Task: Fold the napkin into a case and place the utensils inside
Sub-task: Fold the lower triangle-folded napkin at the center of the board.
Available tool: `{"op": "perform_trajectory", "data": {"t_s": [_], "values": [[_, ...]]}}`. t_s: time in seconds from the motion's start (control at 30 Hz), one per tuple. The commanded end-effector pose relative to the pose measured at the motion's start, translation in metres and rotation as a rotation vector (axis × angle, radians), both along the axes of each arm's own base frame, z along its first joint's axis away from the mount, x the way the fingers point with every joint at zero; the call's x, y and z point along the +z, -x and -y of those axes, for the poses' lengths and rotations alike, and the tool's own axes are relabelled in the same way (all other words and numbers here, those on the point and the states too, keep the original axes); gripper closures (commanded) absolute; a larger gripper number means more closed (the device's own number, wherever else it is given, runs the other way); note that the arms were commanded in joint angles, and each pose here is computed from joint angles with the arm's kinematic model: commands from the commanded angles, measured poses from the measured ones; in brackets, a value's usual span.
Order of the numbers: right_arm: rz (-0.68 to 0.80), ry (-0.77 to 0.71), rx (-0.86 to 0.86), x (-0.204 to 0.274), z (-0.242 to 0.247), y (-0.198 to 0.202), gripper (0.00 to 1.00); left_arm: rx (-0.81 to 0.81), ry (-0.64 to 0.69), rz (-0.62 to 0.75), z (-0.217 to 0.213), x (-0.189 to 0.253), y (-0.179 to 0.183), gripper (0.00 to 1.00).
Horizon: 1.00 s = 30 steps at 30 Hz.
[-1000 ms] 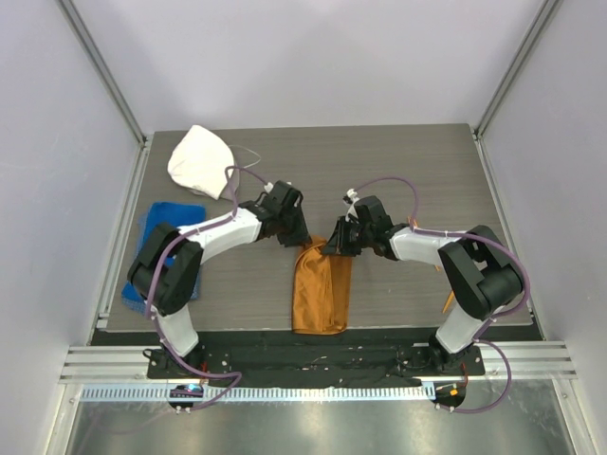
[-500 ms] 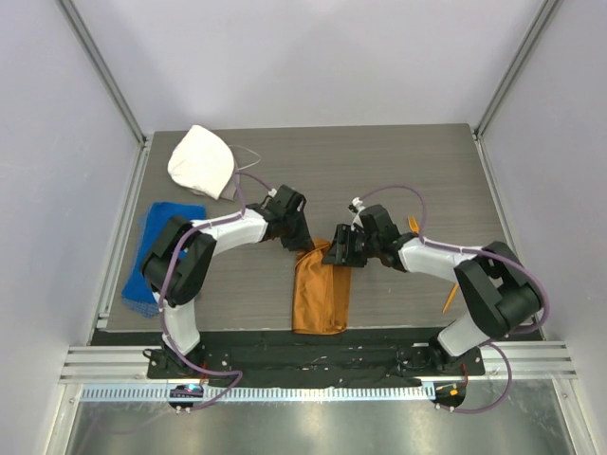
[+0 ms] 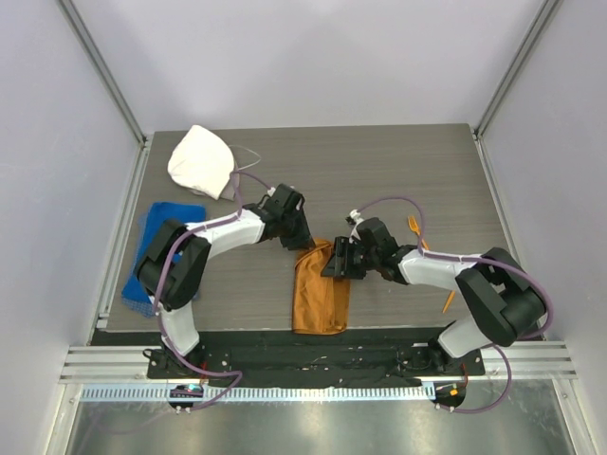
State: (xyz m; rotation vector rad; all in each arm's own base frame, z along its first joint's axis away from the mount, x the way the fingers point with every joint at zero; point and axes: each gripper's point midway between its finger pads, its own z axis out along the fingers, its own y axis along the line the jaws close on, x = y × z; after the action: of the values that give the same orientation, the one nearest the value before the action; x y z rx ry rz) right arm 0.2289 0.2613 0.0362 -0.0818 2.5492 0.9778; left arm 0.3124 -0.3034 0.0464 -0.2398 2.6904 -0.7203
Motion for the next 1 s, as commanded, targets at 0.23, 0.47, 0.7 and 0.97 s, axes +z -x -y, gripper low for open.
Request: {"op": "perform_trajectory", "data": {"t_s": [0.23,0.47,0.7,0.97], "values": [[0.036,-0.064,-0.009,0.006,-0.024,-0.011,0.62,-0.029,0.019,0.062,0.003,0.031,-0.005,0.71],[-0.016,-0.187,-0.017,0.015,-0.045,-0.005,0.66,-0.028,-0.012,0.079,-0.003,0.04,-0.006,0.71],[0.014,-0.128,-0.01,0.016,-0.039,-0.008,0.66,-0.039,-0.01,0.067,-0.001,0.039,-0.006,0.71],[0.09,-0.008,-0.043,0.026,-0.009,-0.024,0.44,-0.038,0.012,0.074,0.001,0.046,-0.005,0.71]]}}
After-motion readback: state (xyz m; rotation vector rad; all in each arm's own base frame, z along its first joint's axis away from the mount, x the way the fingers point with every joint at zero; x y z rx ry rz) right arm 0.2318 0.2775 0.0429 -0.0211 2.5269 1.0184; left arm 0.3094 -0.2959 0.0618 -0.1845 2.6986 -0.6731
